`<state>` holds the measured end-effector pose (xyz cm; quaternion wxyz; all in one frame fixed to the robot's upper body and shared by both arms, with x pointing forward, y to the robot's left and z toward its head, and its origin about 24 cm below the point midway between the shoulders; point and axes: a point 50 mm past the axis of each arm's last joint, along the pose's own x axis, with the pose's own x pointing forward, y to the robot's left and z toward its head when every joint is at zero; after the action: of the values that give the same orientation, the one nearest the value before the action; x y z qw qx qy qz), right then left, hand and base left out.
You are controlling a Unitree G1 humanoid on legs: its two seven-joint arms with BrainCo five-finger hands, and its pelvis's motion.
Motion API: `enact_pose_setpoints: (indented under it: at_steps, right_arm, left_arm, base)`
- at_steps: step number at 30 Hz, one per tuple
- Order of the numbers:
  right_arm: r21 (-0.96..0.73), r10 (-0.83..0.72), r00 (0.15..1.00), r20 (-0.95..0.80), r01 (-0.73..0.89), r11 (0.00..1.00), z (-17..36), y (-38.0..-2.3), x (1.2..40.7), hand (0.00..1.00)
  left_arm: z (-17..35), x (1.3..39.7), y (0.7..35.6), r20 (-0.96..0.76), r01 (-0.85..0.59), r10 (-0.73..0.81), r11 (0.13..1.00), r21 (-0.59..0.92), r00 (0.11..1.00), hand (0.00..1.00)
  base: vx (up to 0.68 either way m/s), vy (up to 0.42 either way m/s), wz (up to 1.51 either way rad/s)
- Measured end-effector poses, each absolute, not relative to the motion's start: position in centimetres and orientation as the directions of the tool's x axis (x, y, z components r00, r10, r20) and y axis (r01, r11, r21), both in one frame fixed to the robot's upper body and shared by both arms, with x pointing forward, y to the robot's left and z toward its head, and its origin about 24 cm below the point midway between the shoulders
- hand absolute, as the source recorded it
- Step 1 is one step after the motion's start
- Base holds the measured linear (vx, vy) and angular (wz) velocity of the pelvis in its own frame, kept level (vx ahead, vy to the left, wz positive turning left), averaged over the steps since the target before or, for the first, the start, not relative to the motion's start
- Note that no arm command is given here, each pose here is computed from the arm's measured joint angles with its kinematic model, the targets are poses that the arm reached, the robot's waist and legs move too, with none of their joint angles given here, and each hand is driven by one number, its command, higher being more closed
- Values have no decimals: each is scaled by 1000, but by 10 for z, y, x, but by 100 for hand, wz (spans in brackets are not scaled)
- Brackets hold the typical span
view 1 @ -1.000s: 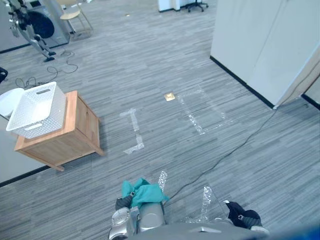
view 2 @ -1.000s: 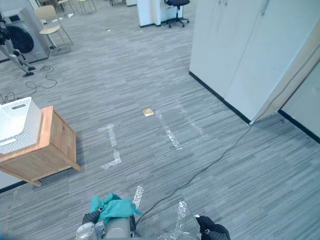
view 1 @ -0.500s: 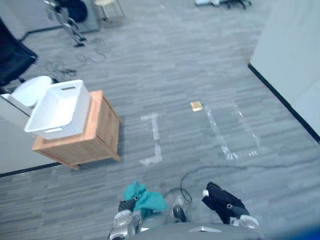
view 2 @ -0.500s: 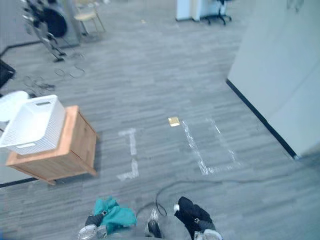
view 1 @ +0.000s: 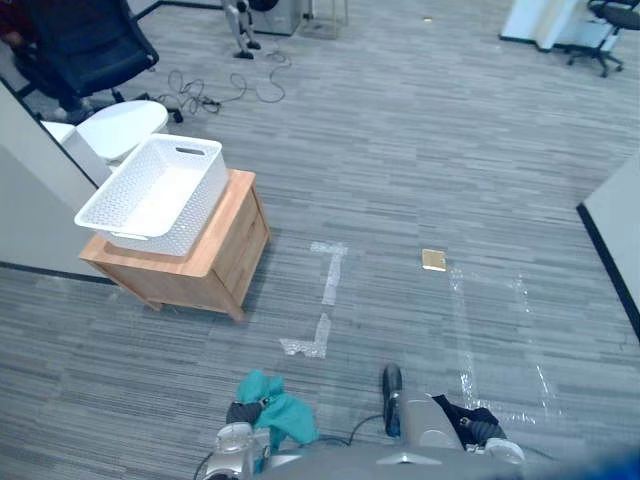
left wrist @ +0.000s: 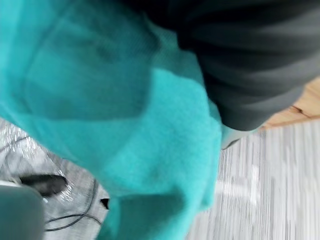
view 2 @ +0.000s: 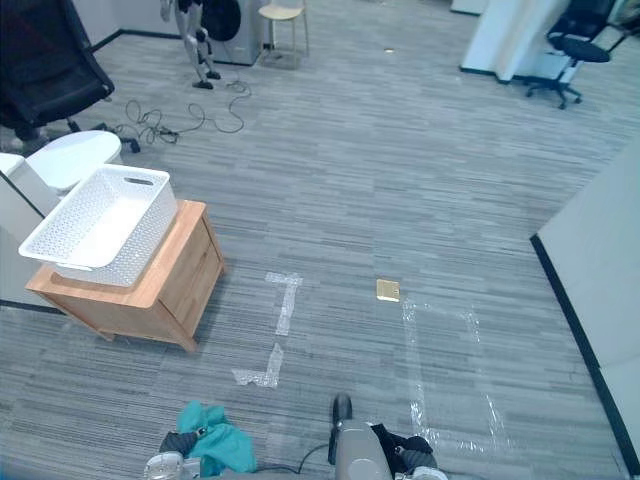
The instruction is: Tidy the bed and pick cloth on bed and put in laundry
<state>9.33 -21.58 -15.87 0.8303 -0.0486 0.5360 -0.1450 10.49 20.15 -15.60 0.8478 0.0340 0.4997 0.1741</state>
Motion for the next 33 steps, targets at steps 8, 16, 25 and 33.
enact_pose_setpoints:
  at_steps: [8,16,25,33]
  right_arm:
    - [-294,-319,426,-846,127,947,-152,-229,97,100]
    - [-281,-300,361,-883,107,954,-159,-225,87,100]
    - [-224,-247,326,-913,107,969,-166,-205,74,100]
    - [-249,-276,372,-886,119,961,-161,-213,80,100]
  left_arm:
    - [-150,111,194,-810,-393,351,905,165,470,100]
    - [-146,125,190,-782,-280,311,943,181,540,100]
    - [-149,125,193,-798,-118,250,968,223,548,100]
    - [-153,120,184,-816,-66,218,974,217,535,100]
  base:
    - [361,-252,22]
    - [174,-1,1]
    - [388,298,100]
    - [353,-28,175]
